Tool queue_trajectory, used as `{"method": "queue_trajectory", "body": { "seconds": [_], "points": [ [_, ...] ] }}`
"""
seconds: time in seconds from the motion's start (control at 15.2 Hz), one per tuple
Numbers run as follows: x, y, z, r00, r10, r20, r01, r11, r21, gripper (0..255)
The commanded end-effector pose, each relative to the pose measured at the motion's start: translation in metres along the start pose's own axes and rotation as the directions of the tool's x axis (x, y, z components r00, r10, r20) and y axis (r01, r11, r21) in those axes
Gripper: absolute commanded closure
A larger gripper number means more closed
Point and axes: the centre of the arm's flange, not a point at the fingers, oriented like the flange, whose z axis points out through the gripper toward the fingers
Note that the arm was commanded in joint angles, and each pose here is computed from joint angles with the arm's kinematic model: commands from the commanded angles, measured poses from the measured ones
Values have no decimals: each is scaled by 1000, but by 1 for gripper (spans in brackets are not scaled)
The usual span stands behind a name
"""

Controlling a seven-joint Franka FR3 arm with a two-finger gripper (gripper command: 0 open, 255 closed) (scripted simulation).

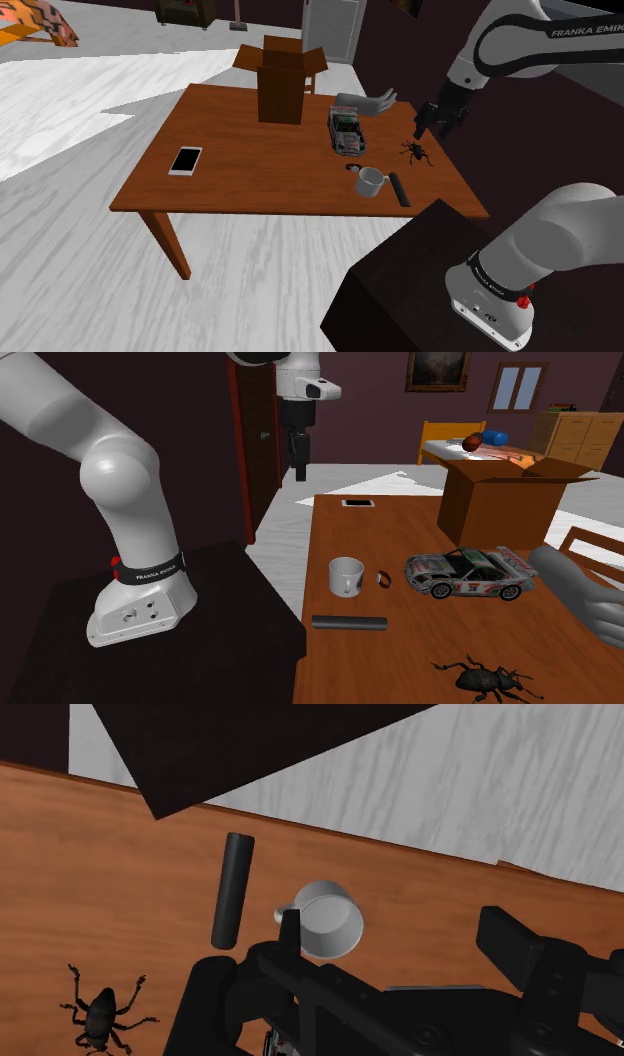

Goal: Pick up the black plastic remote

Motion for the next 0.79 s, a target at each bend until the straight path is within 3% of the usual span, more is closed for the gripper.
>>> {"method": "queue_trajectory", "body": {
  "seconds": [0.0,0.73],
  "points": [
    [6,11,22,1000,24,-6,-24,1000,-1,0],
    [46,70,147,988,151,-17,-151,988,-5,0]
  ]
}}
